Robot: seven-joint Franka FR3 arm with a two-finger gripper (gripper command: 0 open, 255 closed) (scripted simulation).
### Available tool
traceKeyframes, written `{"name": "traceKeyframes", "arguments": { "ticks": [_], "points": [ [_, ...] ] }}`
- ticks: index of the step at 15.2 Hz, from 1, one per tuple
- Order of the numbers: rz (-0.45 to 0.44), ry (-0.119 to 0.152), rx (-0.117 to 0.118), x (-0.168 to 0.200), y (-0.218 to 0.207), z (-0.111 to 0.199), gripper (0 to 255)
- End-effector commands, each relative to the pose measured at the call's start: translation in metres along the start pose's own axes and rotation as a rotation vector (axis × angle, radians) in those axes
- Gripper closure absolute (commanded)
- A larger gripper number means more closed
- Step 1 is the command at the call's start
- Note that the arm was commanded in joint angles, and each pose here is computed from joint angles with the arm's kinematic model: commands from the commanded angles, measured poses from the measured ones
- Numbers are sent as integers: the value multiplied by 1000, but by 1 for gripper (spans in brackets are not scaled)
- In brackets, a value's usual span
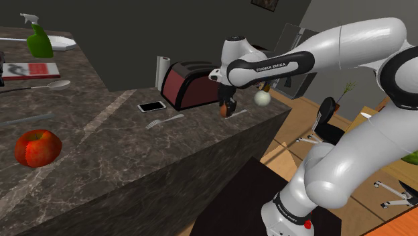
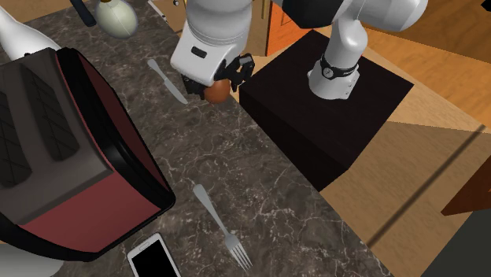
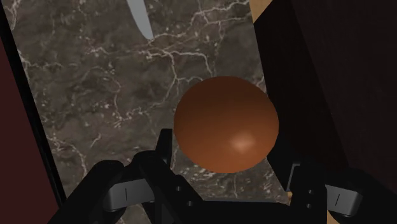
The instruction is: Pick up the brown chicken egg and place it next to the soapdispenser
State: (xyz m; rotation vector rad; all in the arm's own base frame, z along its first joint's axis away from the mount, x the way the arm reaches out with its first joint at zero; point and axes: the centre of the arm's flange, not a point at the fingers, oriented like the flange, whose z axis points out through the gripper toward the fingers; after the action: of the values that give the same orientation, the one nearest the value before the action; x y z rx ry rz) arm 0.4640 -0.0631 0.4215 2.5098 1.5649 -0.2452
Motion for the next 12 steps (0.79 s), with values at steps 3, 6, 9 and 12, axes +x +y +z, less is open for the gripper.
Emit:
{"name": "traceKeyframes", "arguments": {
  "ticks": [3, 6, 9, 12],
  "points": [
    [0, 0, 0, -5, 2, -20, 255],
    [0, 0, 0, -8, 3, -36, 255],
    [0, 0, 0, -12, 4, -51, 255],
    [0, 0, 0, -16, 4, -67, 255]
  ]
}}
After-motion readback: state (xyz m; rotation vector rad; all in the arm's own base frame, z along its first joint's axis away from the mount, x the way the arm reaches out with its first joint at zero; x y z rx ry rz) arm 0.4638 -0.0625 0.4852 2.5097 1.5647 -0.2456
